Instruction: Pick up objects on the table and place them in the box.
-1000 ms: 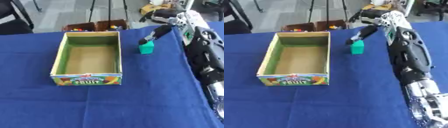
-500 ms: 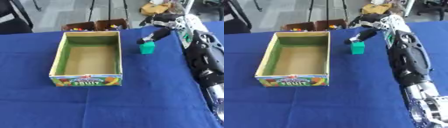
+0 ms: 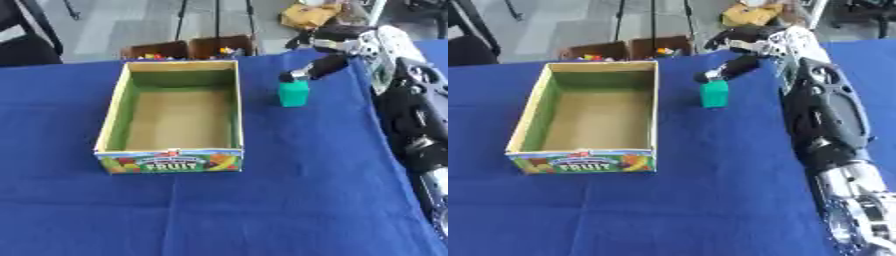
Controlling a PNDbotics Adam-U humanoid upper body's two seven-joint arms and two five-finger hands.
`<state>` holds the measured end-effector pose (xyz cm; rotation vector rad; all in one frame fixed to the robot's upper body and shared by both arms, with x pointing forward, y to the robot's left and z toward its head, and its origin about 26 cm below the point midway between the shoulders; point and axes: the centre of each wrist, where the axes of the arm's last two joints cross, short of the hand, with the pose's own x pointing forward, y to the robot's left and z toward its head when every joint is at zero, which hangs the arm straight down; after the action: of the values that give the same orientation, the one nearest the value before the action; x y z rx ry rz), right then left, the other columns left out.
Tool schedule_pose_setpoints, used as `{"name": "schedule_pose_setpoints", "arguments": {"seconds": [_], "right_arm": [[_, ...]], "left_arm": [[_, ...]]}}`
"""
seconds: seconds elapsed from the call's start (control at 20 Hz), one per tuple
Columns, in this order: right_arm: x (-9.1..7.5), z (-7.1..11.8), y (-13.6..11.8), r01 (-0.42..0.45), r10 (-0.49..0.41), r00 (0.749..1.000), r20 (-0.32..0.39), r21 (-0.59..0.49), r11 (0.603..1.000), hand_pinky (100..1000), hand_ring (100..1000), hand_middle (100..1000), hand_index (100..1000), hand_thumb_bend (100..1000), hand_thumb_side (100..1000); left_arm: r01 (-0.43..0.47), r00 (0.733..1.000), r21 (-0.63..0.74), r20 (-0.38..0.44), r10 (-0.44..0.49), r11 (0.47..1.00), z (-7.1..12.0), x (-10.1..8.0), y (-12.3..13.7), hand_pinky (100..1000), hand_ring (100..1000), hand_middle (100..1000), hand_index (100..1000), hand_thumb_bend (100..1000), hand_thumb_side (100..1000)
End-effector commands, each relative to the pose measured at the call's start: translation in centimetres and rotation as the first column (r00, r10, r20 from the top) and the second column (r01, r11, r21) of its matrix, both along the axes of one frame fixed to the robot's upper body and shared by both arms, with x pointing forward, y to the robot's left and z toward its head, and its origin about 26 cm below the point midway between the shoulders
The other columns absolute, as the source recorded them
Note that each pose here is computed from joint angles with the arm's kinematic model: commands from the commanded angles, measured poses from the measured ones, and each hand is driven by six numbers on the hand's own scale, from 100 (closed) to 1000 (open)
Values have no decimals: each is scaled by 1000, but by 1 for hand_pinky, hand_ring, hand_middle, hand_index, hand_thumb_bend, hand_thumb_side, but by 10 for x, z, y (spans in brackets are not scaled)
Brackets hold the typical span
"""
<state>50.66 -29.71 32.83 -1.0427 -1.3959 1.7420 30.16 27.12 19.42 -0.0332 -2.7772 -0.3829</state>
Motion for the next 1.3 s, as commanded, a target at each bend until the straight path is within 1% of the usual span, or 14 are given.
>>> {"name": "schedule_pose_setpoints", "arguments": {"seconds": [0.05, 0.1, 0.2, 0.25, 0.35, 0.45, 0.5, 0.65, 0.7, 0.75, 0.85, 1.05, 1.15, 1.3], "right_arm": [[-7, 28, -6, -31, 32, 999, 18, -51, 998, 858, 985, 871, 967, 531, 913], [-7, 28, -6, -31, 32, 999, 20, -48, 998, 858, 985, 872, 970, 527, 912], [-8, 28, -7, -29, 30, 999, 20, -47, 998, 866, 1000, 894, 1000, 828, 979], [-8, 28, -7, -26, 26, 1000, 17, -46, 999, 874, 1000, 908, 1000, 871, 978], [-7, 25, -8, -15, 15, 1000, 3, -30, 999, 885, 1000, 900, 1000, 946, 804], [-5, 21, -9, -10, 10, 1000, -27, -3, 1000, 903, 1000, 905, 1000, 1000, 687], [-4, 19, -8, -14, 14, 999, -45, 11, 1000, 915, 1000, 922, 1000, 1000, 672], [-5, 21, -8, -31, 31, 998, -59, 4, 1000, 996, 1000, 1000, 1000, 879, 948], [-6, 24, -7, -35, 35, 998, -50, -6, 999, 997, 1000, 1000, 1000, 868, 987], [-7, 26, -7, -37, 36, 998, -42, -15, 999, 979, 1000, 1000, 1000, 868, 987], [-8, 28, -8, -33, 32, 999, -31, -28, 999, 956, 1000, 991, 1000, 730, 958], [-9, 30, -8, -21, 20, 1000, -22, -44, 999, 944, 1000, 985, 1000, 666, 939], [-9, 29, -9, -15, 13, 999, -29, -53, 998, 941, 1000, 989, 1000, 686, 948], [-9, 28, -11, -2, -1, 999, -39, -66, 998, 932, 1000, 989, 1000, 795, 972]], "left_arm": [[4, 1000, 14, 31, -4, 1000, 8, -2, -1, 624, 715, 804, 986, 100, 999], [4, 1000, 14, 31, -5, 1000, 8, -2, -1, 624, 715, 804, 986, 100, 999], [4, 1000, 14, 30, -5, 1000, 8, -2, -1, 624, 714, 804, 986, 100, 1000], [4, 1000, 15, 30, -5, 1000, 8, -2, -1, 624, 714, 803, 984, 100, 1000], [5, 999, 15, 31, -6, 1000, 9, -2, -1, 624, 714, 802, 983, 100, 1000], [6, 1000, 14, 31, -6, 1000, 9, -2, -1, 624, 714, 802, 982, 100, 999], [6, 1000, 14, 30, -6, 1000, 9, -2, -1, 624, 714, 802, 982, 100, 999], [6, 999, 16, 31, -7, 1000, 9, -2, -1, 624, 715, 802, 982, 100, 998], [6, 999, 16, 31, -6, 1000, 9, -2, -1, 624, 714, 802, 982, 100, 997], [6, 999, 15, 31, -6, 1000, 9, -2, -1, 624, 714, 802, 982, 100, 997], [5, 1000, 15, 30, -6, 1000, 9, -2, -1, 624, 714, 802, 983, 100, 997], [4, 1000, 17, 27, -5, 1000, 9, -2, -2, 623, 714, 801, 982, 100, 995], [2, 1000, 16, 27, -3, 1000, 9, -2, -2, 624, 714, 801, 982, 100, 994], [0, 1000, 15, 25, 0, 1000, 9, -2, -1, 623, 714, 799, 981, 100, 994]]}}
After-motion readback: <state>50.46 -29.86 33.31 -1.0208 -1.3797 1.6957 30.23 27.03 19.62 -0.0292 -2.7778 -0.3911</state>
